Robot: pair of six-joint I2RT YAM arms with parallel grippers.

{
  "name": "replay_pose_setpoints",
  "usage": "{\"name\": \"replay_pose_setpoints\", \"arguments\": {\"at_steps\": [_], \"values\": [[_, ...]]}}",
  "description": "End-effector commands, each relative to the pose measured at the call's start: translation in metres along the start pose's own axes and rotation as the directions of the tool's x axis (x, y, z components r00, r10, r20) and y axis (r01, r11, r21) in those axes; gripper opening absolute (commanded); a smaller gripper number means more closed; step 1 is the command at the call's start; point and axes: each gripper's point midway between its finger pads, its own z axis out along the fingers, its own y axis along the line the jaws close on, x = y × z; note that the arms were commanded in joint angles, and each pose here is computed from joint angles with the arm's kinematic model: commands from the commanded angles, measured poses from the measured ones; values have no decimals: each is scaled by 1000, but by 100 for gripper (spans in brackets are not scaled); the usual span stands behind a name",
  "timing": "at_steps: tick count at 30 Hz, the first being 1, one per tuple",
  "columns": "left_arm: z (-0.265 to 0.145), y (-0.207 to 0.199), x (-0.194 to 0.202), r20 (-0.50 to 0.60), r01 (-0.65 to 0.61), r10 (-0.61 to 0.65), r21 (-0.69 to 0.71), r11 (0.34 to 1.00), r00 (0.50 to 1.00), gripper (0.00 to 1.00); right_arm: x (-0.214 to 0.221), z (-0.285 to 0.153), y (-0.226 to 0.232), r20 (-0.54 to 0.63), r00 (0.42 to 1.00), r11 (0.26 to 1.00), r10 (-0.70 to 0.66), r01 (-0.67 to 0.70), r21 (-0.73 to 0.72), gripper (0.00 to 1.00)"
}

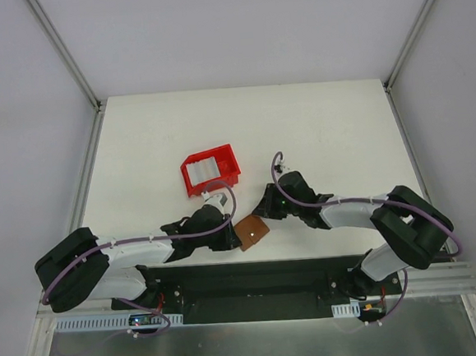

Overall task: Put the credit cards into the card holder
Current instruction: Open the card holder at the center of the board.

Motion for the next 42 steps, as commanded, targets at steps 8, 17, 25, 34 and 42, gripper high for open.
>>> {"name": "replay_pose_setpoints", "arguments": {"at_steps": [8, 17, 25, 34, 42], "values": [[1, 11, -16, 96, 29, -22, -74, 997, 995, 22, 34, -20, 41, -201, 959, 966, -200, 158, -204, 0], [-20, 16, -26, 155, -42, 55, -87, 995, 986, 55, 24, -28, 31, -183, 910, 913, -373, 324, -248, 0], [-50, -1, -44, 213, -222, 227, -45, 974, 950, 80, 25, -33, 37, -170, 853, 838, -493, 413, -356, 0], [-42, -32, -58, 193, -389, 361, 139, 911, 913, 86, 15, -51, 64, -73, 788, 712, -612, 508, -484, 0], [-28, -54, -41, 107, -381, 369, 380, 843, 923, 81, 8, -54, 76, -60, 757, 669, -651, 535, -516, 0]]}}
